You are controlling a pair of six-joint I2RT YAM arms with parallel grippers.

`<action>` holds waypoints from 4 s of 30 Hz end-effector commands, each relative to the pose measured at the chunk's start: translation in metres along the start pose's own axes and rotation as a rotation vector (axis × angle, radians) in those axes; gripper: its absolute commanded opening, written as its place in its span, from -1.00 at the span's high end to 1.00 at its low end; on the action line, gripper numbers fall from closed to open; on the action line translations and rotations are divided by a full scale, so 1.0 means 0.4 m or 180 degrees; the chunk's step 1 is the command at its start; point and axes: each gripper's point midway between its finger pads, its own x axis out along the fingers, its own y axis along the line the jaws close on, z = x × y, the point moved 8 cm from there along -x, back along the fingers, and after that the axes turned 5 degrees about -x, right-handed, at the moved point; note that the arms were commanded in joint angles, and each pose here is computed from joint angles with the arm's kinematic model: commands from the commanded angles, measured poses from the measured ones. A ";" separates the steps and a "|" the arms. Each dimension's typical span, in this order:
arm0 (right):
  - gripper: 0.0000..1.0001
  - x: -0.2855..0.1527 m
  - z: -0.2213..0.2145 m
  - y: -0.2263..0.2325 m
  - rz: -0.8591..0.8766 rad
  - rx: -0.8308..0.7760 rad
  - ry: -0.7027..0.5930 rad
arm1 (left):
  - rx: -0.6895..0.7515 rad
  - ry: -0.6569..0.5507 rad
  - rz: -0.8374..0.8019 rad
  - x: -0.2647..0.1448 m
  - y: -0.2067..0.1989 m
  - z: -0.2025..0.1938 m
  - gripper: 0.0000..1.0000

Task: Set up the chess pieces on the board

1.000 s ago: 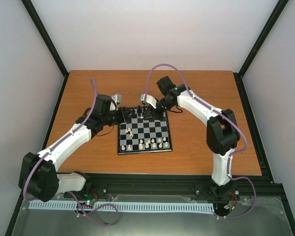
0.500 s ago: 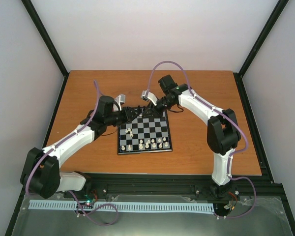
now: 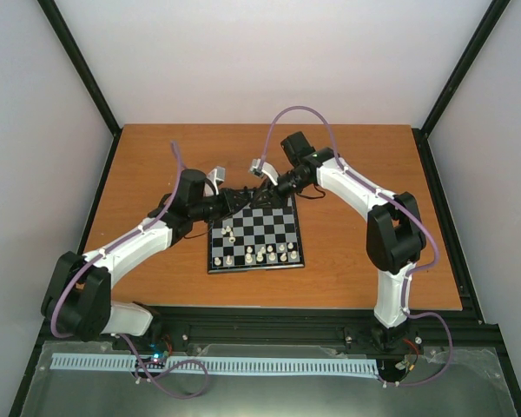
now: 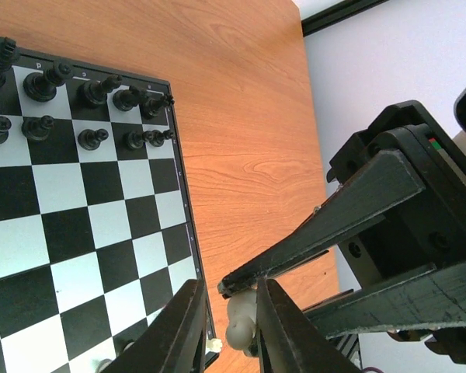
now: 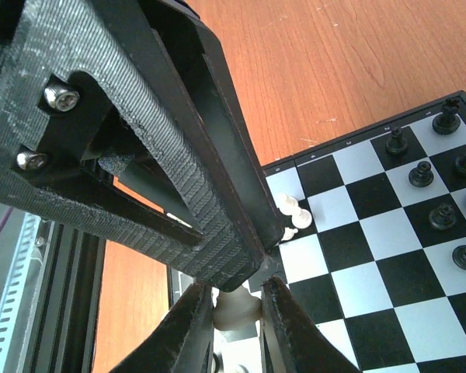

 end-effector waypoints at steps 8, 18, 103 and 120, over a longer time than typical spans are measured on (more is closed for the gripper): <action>0.70 -0.027 0.023 0.009 0.0041 0.0012 -0.0232 | -0.0064 -0.0020 -0.0208 0.012 -0.025 0.007 0.69; 0.70 -0.021 0.017 -0.003 -0.0036 0.0068 -0.0234 | -0.0104 0.0035 -0.0217 0.016 -0.031 0.007 0.75; 0.14 -0.138 -0.083 0.010 -0.0392 0.0326 -0.0078 | 0.1721 0.0377 0.2325 0.024 0.045 -0.120 0.37; 0.14 -0.136 -0.086 0.017 -0.0324 0.0345 -0.0093 | 0.1263 0.0296 0.3054 0.046 0.144 -0.052 0.35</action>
